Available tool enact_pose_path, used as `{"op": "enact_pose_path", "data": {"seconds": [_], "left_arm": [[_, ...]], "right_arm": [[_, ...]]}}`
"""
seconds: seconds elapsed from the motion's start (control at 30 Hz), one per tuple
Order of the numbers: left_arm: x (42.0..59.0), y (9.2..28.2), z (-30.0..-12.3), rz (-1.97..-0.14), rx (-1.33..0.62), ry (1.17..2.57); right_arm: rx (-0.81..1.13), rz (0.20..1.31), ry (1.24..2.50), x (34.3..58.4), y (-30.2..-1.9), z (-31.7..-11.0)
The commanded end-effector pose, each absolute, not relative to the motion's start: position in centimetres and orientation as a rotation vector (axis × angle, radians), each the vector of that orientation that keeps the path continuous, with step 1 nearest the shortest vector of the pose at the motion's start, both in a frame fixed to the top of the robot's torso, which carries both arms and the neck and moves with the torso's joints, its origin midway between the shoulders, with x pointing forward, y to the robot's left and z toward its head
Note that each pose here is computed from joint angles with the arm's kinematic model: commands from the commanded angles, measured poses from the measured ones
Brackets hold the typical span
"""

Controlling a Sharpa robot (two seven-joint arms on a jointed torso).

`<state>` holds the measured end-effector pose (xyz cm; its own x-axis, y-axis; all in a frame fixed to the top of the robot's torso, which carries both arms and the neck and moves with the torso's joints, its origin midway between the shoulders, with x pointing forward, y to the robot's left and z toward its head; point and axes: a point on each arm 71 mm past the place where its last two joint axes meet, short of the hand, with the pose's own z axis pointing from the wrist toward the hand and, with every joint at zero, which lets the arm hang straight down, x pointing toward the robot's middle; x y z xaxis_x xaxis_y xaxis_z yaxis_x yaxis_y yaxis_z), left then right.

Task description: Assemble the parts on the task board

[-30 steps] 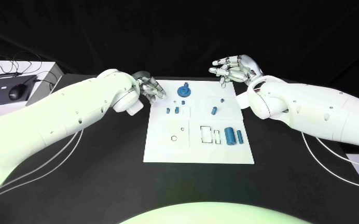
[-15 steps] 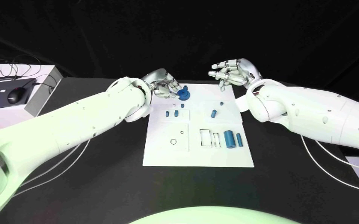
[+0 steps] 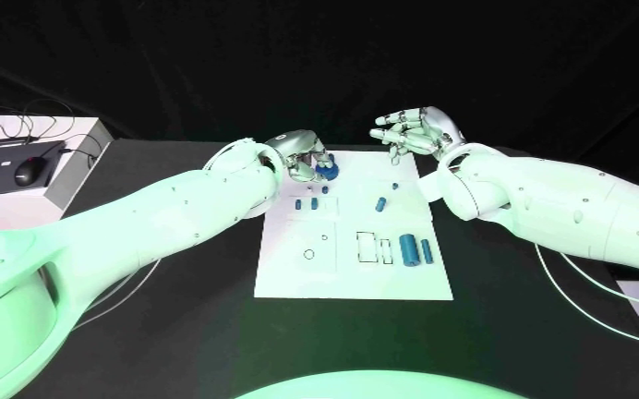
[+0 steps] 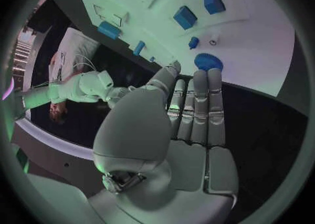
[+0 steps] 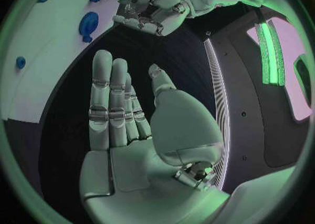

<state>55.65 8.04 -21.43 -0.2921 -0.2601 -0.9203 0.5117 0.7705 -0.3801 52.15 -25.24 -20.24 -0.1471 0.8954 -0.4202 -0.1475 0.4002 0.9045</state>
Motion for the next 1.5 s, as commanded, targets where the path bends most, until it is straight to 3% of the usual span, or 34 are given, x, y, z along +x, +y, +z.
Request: {"op": "enact_pose_path", "data": {"seconds": [0.03, 1.5], "left_arm": [[55.6, 7.5, -21.8, -0.723, 0.300, 1.729], [56.0, 6.9, -23.9, -0.662, 0.332, 1.787]], "right_arm": [[0.712, 1.077, 1.419, 52.1, -25.0, -20.1], [0.708, 1.087, 1.419, 52.1, -24.7, -19.9]]}}
